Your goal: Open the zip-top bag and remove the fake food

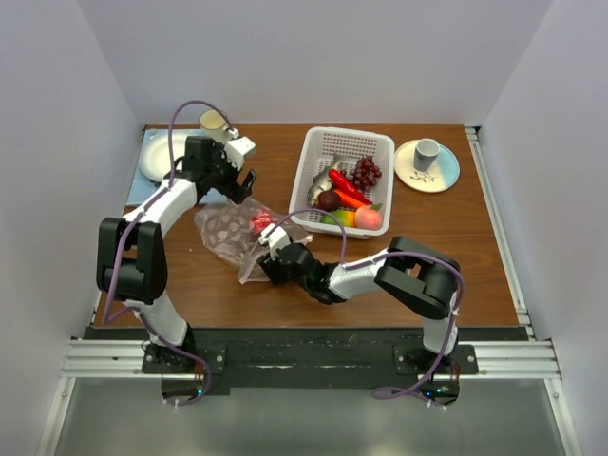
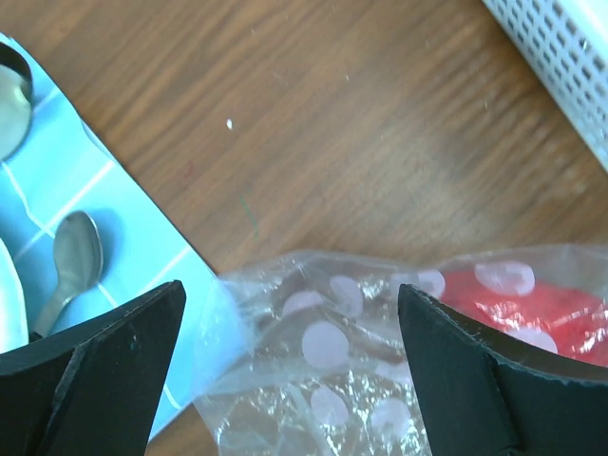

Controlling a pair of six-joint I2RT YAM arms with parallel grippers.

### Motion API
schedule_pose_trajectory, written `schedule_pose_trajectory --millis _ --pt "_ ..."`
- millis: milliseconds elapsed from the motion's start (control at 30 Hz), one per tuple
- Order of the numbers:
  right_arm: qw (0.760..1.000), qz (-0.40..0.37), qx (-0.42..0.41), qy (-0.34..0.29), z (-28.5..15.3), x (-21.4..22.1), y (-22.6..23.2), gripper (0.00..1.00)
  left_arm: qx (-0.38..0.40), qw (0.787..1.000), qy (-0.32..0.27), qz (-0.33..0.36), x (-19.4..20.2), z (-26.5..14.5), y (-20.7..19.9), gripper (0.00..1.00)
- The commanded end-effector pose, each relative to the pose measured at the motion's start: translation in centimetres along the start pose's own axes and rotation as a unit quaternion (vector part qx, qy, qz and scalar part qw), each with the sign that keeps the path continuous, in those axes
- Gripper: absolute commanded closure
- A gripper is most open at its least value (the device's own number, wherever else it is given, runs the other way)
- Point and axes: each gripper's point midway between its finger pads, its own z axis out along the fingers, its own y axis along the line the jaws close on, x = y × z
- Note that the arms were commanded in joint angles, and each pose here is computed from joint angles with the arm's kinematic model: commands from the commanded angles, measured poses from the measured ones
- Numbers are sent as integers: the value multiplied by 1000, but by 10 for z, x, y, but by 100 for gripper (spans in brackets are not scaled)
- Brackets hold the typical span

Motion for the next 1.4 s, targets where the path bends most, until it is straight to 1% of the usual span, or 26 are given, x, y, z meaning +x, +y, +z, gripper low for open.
schedule_pose_trajectory --millis 0,133,233,500,600,633,700,733,900,1000,1033,1133,1300,1367 --pt "1000 10 7 -21 1 -17 -1 40 2 999 -30 -12 -19 12 7 0" --pt "1000 8 7 -21 0 -18 -2 40 4 1000 -12 -14 0 27 1 0" --pt "1000 8 7 -20 0 -18 -2 40 5 1000 -12 -18 4 34 -1 0" --pt "1000 13 5 -17 -3 -15 -2 40 38 999 3 -9 16 43 -32 0" --pt "1000 13 7 -18 -3 -15 -2 40 57 998 21 5 31 41 -49 0" --pt "1000 12 7 -18 -3 -15 -3 40 65 997 35 9 44 41 -59 0" --pt "1000 11 12 -20 -4 -15 -5 40 69 996 42 24 53 37 -67 0" --pt "1000 13 12 -24 -4 -16 -5 39 75 996 52 24 65 35 -73 0" --pt "998 9 53 -28 -6 -15 -20 37 97 992 80 31 95 29 -91 0" --pt "996 5 84 -42 -9 -22 -32 23 114 989 82 39 100 24 -100 0" --pt "995 5 89 -47 -10 -26 -34 12 115 989 80 40 99 23 -101 0" --pt "994 -7 90 -54 -10 -35 -34 1 119 989 71 50 94 15 -104 1" --pt "995 -13 69 -66 -4 -55 -24 1 130 988 61 58 83 4 -108 0" --pt "997 -17 54 -61 1 -54 -18 1 144 985 74 57 88 5 -113 0"
